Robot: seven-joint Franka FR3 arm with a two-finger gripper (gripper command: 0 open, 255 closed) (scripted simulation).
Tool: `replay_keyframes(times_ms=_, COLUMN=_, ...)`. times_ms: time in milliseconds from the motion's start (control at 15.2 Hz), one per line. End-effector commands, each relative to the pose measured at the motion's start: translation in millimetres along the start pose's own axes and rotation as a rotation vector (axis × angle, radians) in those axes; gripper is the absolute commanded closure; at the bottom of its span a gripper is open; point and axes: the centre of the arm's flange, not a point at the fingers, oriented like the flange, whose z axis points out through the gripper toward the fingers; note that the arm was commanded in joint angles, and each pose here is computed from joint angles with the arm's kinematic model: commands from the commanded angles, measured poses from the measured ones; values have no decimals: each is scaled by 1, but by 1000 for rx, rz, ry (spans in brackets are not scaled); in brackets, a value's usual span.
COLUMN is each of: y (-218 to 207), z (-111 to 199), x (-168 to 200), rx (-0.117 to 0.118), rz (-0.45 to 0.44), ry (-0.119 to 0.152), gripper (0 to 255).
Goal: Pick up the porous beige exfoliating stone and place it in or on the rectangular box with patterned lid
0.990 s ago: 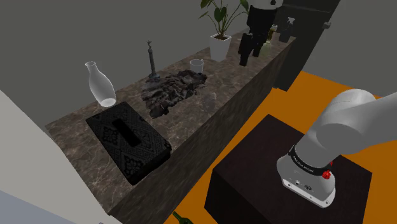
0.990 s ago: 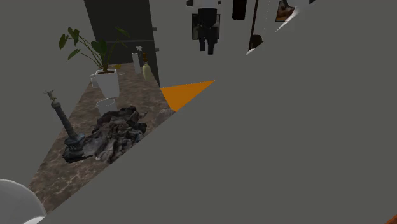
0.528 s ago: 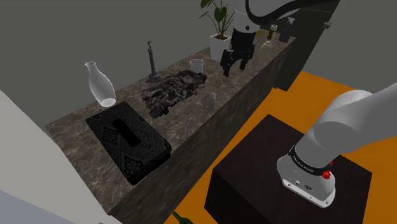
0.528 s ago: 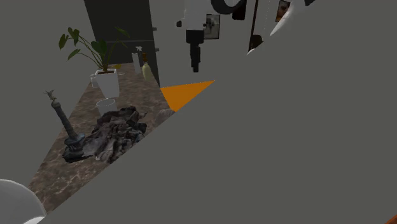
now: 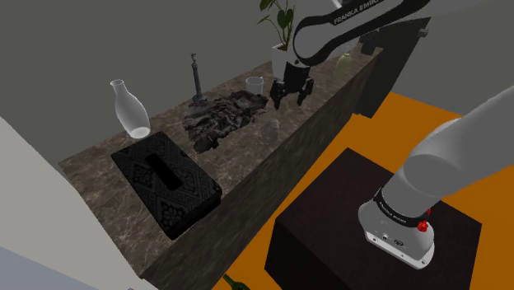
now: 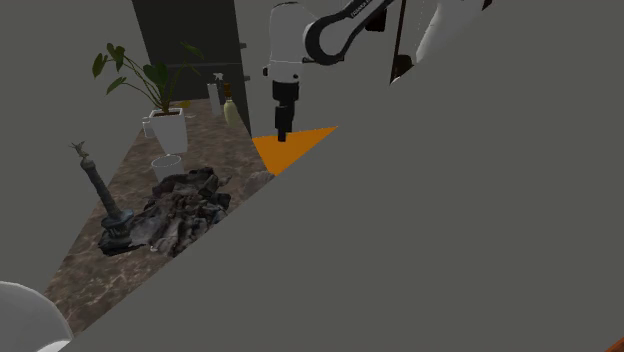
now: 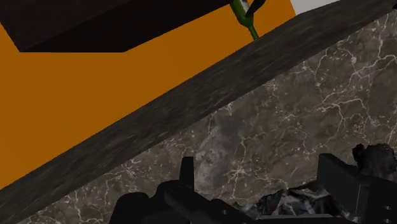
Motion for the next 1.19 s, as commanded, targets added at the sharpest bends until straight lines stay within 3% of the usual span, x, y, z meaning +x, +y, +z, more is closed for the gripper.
replay_keyframes(times_ms=0, y=4, z=20, x=15, rx=8, rz=67, ry=11, gripper=0)
replay_keyframes(times_ms=594, y=26, z=115, x=78, rx=39, rz=355, ry=49, gripper=0)
replay_keyframes(times_ms=1122, y=26, z=158, x=82, rx=40, rz=364, ry=51, gripper=0)
